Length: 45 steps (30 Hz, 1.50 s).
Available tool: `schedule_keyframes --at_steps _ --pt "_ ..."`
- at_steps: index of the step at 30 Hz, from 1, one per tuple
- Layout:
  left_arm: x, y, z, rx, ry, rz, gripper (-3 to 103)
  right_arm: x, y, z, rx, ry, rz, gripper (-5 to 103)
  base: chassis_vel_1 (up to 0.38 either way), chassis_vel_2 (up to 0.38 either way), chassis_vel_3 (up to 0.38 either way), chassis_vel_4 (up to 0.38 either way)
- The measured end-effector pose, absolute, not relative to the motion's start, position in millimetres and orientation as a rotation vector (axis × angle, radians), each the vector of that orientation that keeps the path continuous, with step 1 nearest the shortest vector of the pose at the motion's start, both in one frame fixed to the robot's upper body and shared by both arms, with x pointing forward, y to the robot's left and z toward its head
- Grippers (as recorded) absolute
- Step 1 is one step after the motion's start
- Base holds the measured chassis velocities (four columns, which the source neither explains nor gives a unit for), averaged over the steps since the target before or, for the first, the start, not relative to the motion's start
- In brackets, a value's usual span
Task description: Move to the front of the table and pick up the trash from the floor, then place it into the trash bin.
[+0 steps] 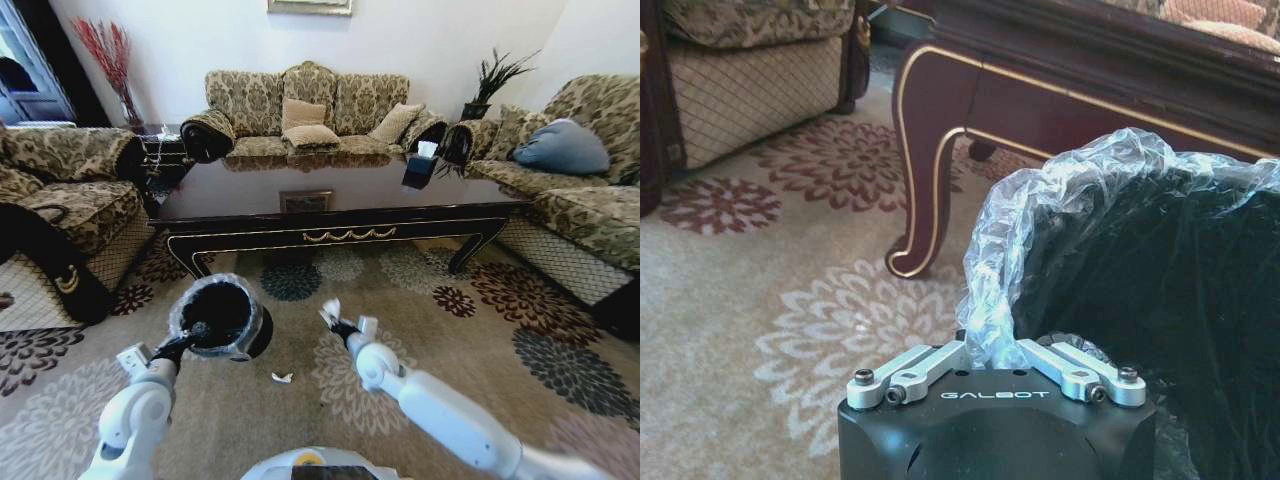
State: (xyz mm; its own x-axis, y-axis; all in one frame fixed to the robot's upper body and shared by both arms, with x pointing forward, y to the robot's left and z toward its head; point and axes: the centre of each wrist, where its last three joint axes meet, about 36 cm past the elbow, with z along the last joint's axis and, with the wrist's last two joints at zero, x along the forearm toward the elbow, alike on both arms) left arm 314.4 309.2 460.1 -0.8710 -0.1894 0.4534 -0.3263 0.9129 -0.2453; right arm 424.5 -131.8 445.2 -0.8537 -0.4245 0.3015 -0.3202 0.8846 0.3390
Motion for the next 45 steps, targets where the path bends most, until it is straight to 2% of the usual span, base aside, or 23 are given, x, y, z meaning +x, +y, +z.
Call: schedule_keyframes --at_steps 4,5,6,9,14,22,23,26,28,31,32,34,36,40,42,45 --pt "320 310 452 0.363 -2.625 0.415 2 423 -115 462 1.012 -2.777 -0.419 0 0.000 0.000 0.000 0.000" --pt "320 310 452 0.363 -2.625 0.415 2 423 -115 462 1.012 -2.777 -0.419 0 0.000 0.000 0.000 0.000" --pt "321 310 450 0.362 -2.621 0.406 2 423 -111 464 1.131 -2.783 -0.412 0 0.000 0.000 0.000 0.000" --pt "328 310 443 0.347 -2.608 0.391 2 429 -93 472 1.438 -2.778 -0.318 0 0.000 0.000 0.000 0.000" --pt "339 302 441 0.304 -2.613 0.400 2 439 -67 472 1.669 -2.709 -0.191 0 0.000 0.000 0.000 0.000" --pt "344 289 456 0.240 -2.651 0.425 2 445 -24 457 1.780 -2.649 -0.092 0 0.000 0.000 0.000 0.000" --pt "344 288 459 0.234 -2.659 0.428 2 446 -20 454 1.783 -2.651 -0.078 -3 0.000 0.000 0.000 0.000" --pt "338 285 469 0.216 -2.684 0.437 2 451 -24 448 1.757 -2.671 -0.030 13 0.000 0.000 0.000 0.000" --pt "338 285 471 0.215 -2.686 0.437 2 452 -27 447 1.747 -2.676 -0.021 13 0.000 0.000 0.000 0.000" --pt "335 286 474 0.218 -2.694 0.438 2 456 -46 443 1.712 -2.702 0.030 29 0.000 0.000 0.000 0.000" --pt "335 286 474 0.218 -2.694 0.438 2 456 -46 443 1.712 -2.702 0.030 29 0.000 0.000 0.000 0.000" --pt "333 286 474 0.221 -2.692 0.439 2 457 -55 440 1.705 -2.719 0.070 40 0.000 0.000 0.000 0.000" --pt "333 287 474 0.223 -2.691 0.438 2 457 -57 439 1.705 -2.723 0.078 40 0.000 0.000 0.000 0.000" --pt "332 290 474 0.238 -2.691 0.435 2 458 -60 431 1.704 -2.738 0.123 61 0.000 0.000 0.000 0.000" --pt "331 291 474 0.242 -2.692 0.435 2 457 -62 429 1.698 -2.736 0.121 61 0.000 0.000 0.000 0.000" --pt "330 294 475 0.244 -2.695 0.440 2 450 -68 425 1.672 -2.721 0.100 78 0.000 0.000 0.000 0.000"
